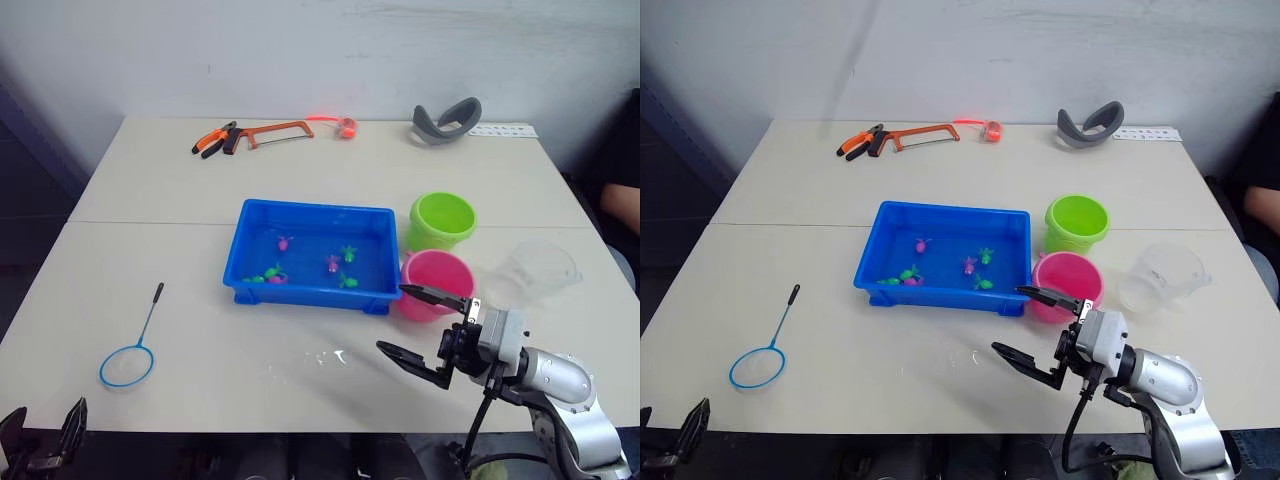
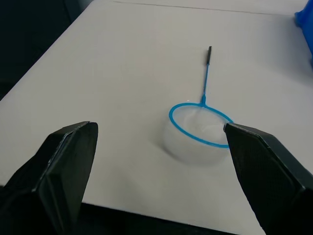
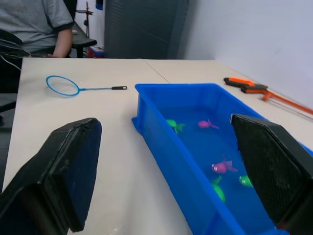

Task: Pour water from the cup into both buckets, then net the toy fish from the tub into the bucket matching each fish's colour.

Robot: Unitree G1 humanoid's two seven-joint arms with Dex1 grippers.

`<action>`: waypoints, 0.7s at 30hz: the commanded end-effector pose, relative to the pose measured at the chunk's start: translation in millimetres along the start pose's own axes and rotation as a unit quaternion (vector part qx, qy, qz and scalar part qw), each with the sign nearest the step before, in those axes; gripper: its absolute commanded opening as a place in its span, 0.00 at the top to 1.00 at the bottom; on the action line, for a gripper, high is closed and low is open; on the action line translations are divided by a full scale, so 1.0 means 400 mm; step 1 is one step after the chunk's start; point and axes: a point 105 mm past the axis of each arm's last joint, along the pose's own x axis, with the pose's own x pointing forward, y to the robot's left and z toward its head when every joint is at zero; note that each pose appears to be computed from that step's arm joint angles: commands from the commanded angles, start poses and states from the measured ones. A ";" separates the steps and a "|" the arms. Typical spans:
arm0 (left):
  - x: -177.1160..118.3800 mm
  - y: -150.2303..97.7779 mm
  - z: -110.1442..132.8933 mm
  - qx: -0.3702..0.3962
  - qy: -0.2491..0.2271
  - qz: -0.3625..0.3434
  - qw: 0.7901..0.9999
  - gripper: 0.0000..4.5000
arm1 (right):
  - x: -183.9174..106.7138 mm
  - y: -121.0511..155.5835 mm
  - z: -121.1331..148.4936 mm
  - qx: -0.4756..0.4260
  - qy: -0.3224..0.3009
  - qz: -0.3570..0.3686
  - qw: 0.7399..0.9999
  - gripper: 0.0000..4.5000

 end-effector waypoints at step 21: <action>0.371 -0.144 0.055 0.071 0.263 -0.144 0.951 0.00 | 0.059 -0.011 0.086 -0.043 -0.021 0.047 0.998 0.00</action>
